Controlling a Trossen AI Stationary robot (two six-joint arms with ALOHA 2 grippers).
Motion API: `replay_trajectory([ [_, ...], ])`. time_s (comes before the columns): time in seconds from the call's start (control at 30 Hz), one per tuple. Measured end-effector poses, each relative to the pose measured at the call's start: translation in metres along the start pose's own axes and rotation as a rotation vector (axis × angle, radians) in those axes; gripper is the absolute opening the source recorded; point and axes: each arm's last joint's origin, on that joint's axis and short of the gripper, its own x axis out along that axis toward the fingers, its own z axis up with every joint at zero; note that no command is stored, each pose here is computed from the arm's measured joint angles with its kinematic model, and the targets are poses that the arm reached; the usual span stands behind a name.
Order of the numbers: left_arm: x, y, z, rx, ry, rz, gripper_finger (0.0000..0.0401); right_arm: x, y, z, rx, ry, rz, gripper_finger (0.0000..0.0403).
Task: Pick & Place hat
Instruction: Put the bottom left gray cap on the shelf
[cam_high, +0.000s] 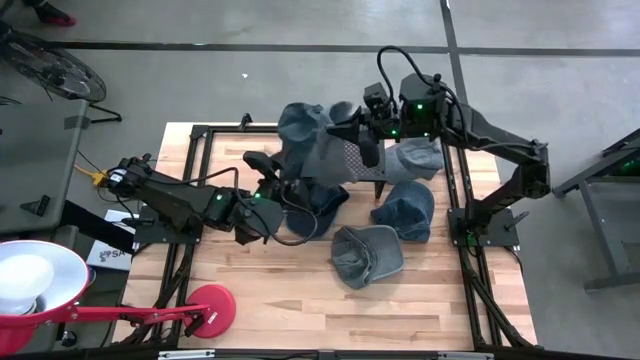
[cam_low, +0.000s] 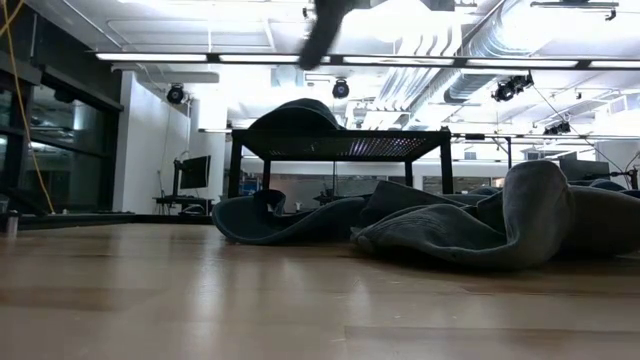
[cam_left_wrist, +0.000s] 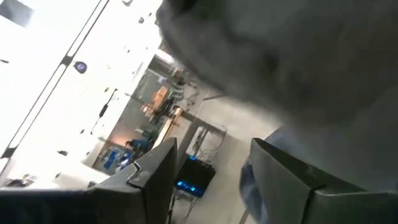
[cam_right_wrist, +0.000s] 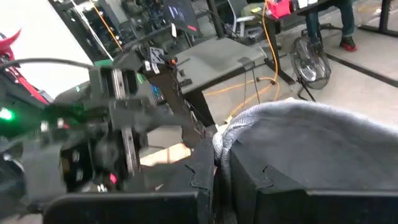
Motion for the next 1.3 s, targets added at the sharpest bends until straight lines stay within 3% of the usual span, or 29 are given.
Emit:
replay_trajectory([
  [0.17,-0.001,0.017,-0.008,-0.011,0.027,0.036,0.0204,-0.016,0.002,-0.002,0.012,0.056,-0.008,0.0019],
  [0.3,-0.003,0.040,-0.018,-0.157,-0.002,-0.006,0.0204,-0.025,0.004,-0.007,0.010,0.138,0.046,0.0019],
  [0.43,-0.002,0.063,-0.031,-0.361,-0.071,-0.166,0.0204,-0.026,0.005,-0.013,-0.011,0.227,0.154,0.0019],
  [0.6,0.011,0.078,-0.042,-0.557,-0.129,-0.468,0.0204,-0.024,0.007,-0.016,-0.043,0.275,0.275,0.0019],
  [0.77,0.028,0.074,-0.044,-0.620,-0.142,-0.731,0.0205,-0.024,0.016,-0.016,-0.060,0.280,0.395,0.0019],
  [0.93,0.043,0.061,-0.039,-0.660,-0.142,-0.924,0.0205,-0.023,0.030,-0.016,-0.107,0.254,0.500,0.0019],
  [1.3,0.049,0.036,-0.032,-0.665,-0.086,-1.054,0.0205,-0.023,0.040,-0.016,-0.116,0.238,0.541,0.0019],
])
